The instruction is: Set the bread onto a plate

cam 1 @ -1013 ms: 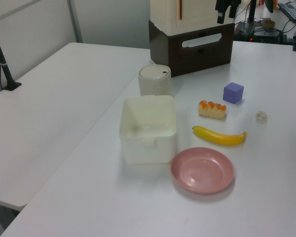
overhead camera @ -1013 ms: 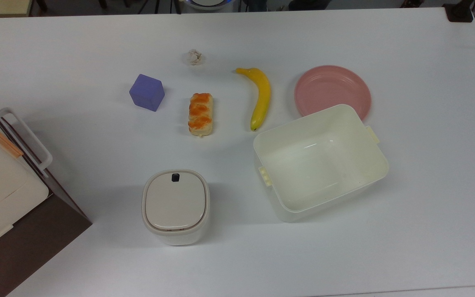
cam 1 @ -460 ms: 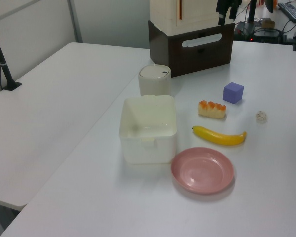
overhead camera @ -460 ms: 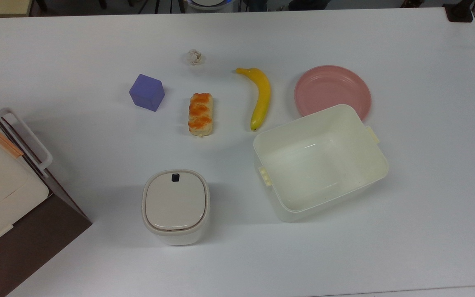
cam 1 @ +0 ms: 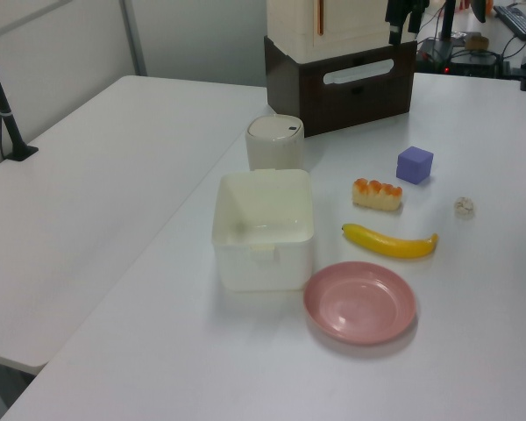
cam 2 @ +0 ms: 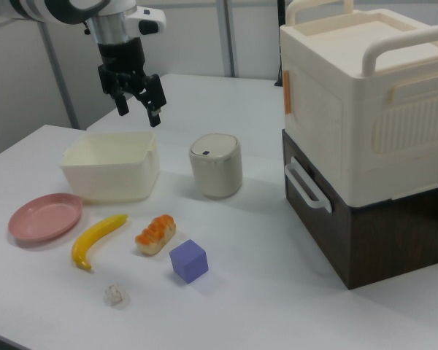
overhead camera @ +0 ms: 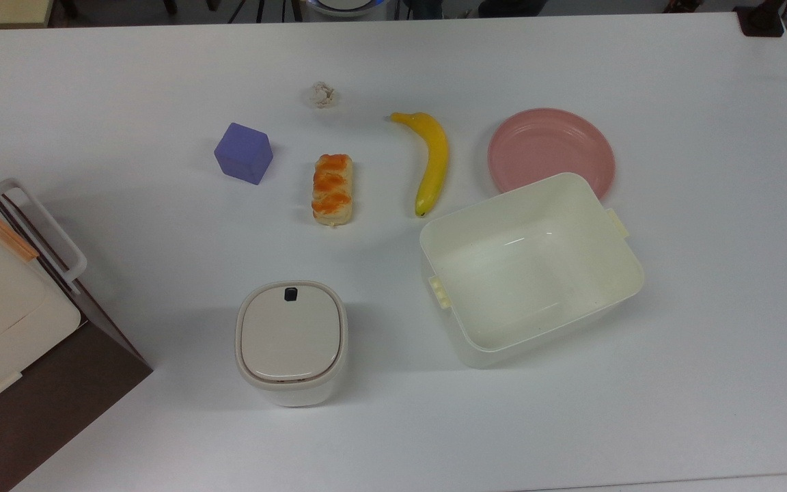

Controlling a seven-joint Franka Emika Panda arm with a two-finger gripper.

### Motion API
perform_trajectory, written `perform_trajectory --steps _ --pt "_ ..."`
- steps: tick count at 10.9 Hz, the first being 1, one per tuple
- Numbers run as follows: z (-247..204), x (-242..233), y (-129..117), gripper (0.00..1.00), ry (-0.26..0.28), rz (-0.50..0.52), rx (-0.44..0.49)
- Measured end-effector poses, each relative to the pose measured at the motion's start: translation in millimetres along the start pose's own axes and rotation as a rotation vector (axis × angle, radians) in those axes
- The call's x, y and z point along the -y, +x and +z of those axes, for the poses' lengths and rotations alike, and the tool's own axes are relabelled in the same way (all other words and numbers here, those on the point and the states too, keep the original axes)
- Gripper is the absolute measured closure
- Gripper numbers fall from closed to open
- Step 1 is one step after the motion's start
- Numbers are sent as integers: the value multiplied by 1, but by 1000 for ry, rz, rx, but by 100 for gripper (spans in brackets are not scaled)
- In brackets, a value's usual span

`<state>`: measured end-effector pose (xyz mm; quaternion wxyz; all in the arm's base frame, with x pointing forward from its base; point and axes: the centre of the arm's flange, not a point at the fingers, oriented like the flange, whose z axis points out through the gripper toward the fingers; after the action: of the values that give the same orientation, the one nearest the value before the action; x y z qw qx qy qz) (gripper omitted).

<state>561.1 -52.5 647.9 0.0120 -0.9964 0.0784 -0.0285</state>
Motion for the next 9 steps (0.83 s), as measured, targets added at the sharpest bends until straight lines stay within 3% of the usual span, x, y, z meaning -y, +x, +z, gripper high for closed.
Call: perform_trajectory --steps 4,9 --pt "23 29 -12 0 -78 -188 126" --pt "106 59 -6 0 -150 -273 223"
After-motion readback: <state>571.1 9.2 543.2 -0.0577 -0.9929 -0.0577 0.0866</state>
